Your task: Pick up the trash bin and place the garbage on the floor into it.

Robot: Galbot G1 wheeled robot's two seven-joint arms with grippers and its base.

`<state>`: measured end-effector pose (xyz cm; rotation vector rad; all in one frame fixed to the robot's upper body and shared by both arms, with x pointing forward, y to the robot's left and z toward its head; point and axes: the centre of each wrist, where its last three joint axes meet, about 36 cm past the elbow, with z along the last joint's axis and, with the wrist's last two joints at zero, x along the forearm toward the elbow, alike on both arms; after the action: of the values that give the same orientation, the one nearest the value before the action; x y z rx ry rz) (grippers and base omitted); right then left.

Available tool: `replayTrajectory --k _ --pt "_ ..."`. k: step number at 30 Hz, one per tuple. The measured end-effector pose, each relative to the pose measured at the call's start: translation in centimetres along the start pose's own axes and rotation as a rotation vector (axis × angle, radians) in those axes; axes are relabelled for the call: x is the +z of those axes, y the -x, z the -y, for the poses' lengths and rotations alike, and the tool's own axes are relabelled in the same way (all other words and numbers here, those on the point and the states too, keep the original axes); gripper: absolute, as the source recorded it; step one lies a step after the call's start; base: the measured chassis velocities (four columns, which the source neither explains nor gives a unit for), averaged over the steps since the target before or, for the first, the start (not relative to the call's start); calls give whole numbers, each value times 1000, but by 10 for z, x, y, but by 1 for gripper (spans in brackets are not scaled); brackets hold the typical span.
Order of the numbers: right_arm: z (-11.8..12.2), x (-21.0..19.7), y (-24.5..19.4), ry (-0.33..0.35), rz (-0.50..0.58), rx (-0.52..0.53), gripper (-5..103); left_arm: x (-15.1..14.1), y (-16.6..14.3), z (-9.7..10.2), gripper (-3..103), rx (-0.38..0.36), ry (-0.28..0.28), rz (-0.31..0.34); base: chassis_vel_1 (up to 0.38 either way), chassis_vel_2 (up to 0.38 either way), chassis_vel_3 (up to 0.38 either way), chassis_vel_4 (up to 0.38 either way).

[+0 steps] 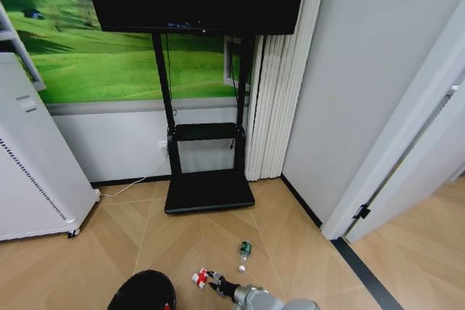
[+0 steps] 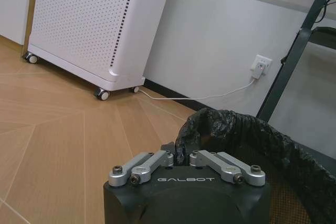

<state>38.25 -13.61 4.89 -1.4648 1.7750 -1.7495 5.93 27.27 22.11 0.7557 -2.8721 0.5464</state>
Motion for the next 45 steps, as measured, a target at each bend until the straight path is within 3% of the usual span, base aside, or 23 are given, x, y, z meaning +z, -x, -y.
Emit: replayTrajectory --k 45 --pt "14 0 10 -46 34 -29 60 6 -3 0 8 4 -12 8 0 0 0 0"
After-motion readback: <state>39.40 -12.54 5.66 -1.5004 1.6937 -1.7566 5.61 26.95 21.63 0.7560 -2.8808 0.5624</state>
